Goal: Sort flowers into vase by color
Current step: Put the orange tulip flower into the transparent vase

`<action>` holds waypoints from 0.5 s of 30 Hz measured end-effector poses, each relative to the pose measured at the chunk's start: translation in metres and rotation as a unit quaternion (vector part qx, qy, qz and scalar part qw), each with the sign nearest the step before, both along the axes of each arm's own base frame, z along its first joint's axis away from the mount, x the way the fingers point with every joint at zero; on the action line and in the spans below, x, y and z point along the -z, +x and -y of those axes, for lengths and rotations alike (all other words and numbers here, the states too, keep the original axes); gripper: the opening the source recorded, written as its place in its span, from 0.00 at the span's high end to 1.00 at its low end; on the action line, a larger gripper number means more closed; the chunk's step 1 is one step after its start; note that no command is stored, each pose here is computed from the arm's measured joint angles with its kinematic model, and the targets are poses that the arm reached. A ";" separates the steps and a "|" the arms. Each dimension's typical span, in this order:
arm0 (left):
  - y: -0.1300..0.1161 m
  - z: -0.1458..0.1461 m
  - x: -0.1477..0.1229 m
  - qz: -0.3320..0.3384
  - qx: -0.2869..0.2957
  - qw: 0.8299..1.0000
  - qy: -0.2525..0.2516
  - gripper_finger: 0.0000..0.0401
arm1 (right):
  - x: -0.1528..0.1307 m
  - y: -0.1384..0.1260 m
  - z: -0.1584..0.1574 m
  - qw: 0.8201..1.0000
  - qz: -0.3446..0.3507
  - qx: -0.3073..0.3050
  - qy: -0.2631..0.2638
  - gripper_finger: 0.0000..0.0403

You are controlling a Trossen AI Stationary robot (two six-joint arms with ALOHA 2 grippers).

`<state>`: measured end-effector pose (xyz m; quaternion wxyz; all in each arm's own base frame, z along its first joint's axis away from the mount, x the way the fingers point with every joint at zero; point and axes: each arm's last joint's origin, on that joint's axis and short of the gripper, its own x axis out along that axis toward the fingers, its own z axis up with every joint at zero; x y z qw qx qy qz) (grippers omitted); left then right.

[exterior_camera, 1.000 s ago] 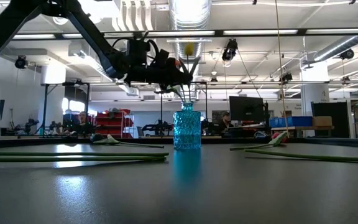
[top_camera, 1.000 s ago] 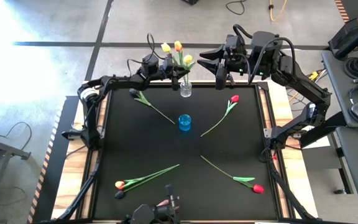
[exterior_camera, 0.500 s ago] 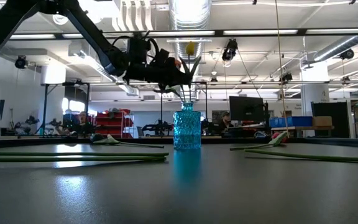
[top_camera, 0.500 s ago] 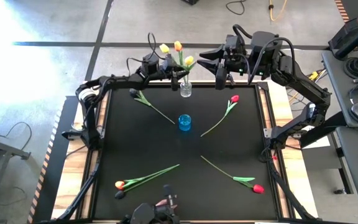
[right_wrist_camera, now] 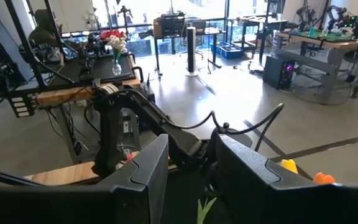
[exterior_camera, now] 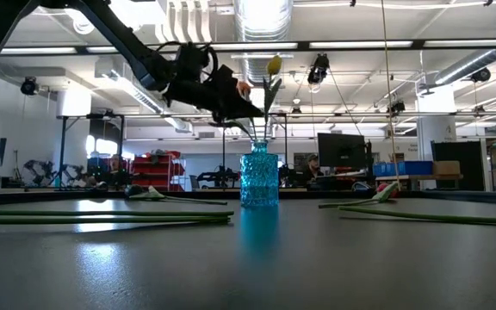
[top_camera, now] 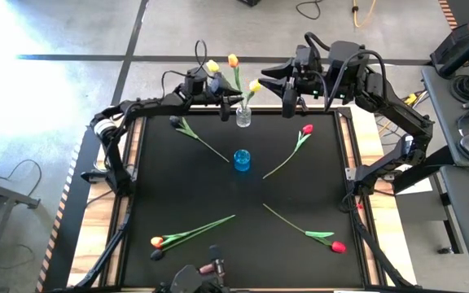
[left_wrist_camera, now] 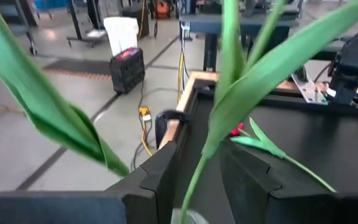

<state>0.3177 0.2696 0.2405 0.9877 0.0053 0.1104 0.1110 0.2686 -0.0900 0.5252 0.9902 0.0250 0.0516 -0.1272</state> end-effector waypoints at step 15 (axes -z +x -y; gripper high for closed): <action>-0.021 0.019 -0.033 -0.030 0.002 1.000 0.002 0.74 | 0.002 0.000 0.000 1.000 -0.015 -0.002 -0.011 0.68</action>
